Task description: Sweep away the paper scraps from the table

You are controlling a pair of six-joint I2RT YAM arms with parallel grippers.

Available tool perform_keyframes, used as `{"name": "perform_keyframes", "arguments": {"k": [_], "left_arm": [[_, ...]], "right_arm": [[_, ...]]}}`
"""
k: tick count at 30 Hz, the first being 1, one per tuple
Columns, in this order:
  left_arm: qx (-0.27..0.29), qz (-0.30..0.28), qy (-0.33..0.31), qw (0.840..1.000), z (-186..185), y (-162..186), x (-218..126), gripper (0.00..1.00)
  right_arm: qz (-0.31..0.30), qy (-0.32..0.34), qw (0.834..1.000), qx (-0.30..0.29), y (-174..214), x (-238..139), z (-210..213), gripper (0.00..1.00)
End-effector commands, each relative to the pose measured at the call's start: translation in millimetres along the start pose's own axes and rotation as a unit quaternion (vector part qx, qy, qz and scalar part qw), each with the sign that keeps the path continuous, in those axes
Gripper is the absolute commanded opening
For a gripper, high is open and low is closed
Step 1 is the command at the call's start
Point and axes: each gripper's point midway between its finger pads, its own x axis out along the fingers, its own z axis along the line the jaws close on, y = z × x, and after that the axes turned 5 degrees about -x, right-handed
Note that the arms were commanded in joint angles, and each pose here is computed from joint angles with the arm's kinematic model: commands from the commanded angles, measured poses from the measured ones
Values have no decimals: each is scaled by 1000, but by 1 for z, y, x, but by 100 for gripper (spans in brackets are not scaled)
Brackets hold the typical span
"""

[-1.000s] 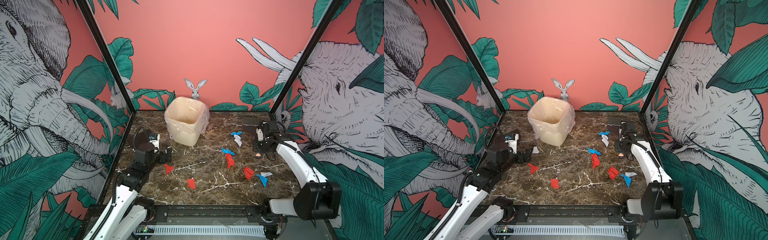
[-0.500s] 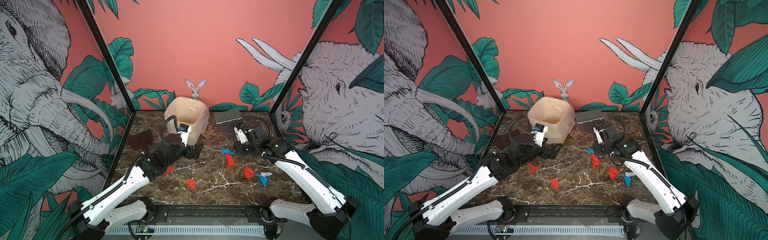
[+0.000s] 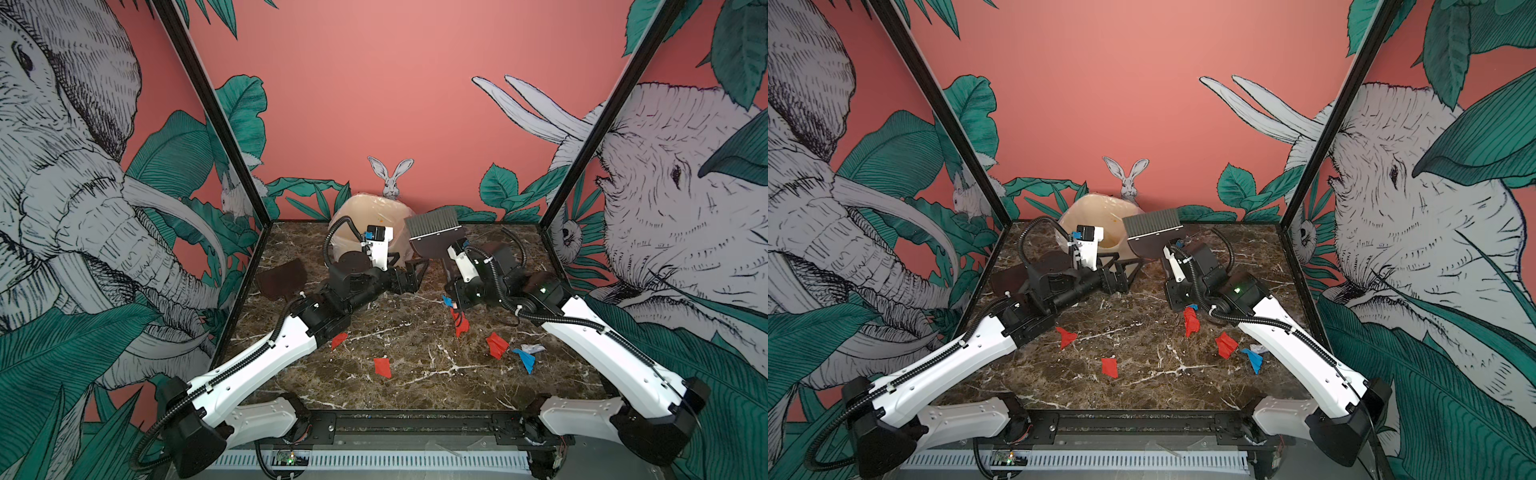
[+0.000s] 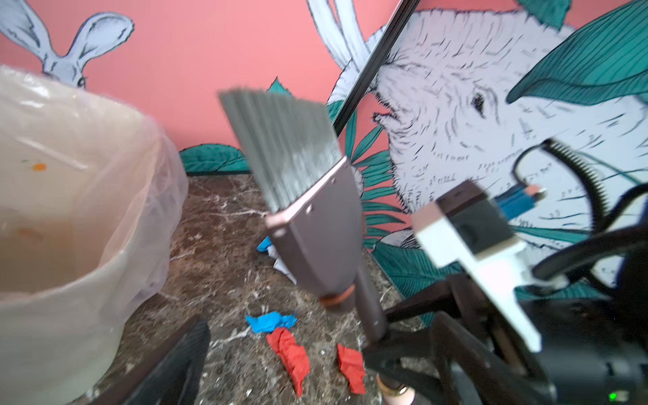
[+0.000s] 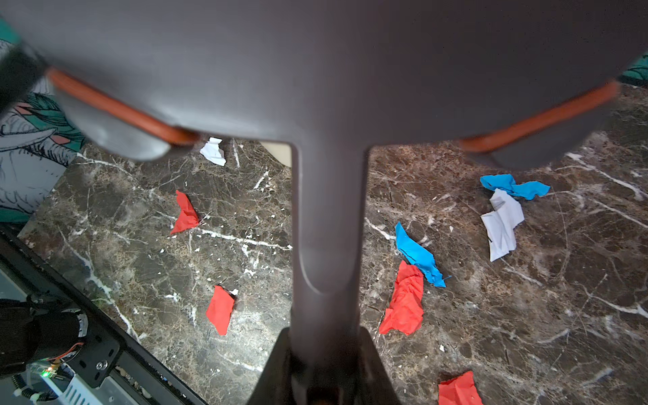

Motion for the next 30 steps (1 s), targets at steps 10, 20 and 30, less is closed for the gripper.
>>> {"name": "perform_keyframes", "arguments": {"k": [10,20,30], "left_arm": [[-39,-29,72,996,-37,-32,13,91],[-52,-5,72,996,-35,-29,12,69],[-67,10,63,996,-28,-20,15,34]], "right_arm": [[-70,-37,996,-35,-25,-23,25,0],[-55,-42,994,-89,-15,-27,30,0],[-49,-37,992,-111,-13,-30,31,0]]}}
